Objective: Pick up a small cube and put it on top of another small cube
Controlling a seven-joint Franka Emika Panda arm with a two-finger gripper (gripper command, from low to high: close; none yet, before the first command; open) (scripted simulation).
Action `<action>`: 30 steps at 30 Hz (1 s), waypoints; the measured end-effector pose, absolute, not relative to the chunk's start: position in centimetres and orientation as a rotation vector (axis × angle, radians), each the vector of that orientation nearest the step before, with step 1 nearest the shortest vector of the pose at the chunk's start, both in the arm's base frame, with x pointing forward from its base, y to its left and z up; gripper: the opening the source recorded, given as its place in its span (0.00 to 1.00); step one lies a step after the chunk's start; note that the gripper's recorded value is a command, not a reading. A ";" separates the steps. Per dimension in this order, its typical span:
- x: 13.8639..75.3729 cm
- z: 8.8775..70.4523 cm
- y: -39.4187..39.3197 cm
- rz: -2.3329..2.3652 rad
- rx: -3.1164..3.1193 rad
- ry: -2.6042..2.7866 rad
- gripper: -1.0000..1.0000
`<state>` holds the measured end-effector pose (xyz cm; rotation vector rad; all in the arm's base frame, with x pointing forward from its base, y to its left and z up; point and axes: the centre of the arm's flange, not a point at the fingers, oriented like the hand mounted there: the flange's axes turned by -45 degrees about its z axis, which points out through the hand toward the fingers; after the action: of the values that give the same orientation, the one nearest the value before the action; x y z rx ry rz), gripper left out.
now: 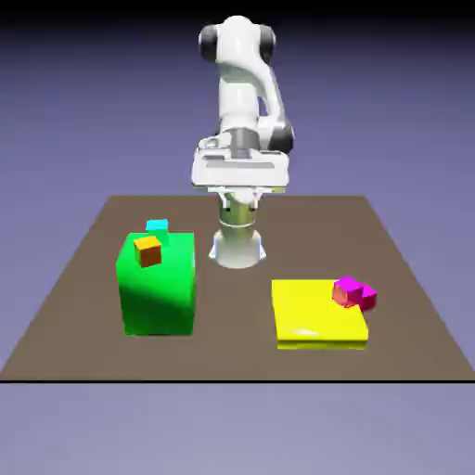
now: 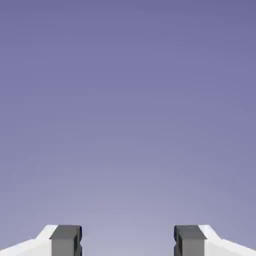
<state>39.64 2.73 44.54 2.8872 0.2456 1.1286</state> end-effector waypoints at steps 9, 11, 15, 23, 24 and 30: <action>39.2 33.6 19.9 0.510 2.604 1.413 0.50; 37.8 31.0 23.4 0.382 2.472 1.645 0.50; 33.8 26.0 29.7 0.140 2.147 2.058 0.50; 25.1 18.2 37.3 -0.156 1.545 2.541 0.50; 25.3 16.9 37.2 -0.154 1.546 2.540 0.50; 25.4 12.4 36.5 -0.158 1.543 2.542 0.00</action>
<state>25.39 36.50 12.45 1.5428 2.5419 -0.1584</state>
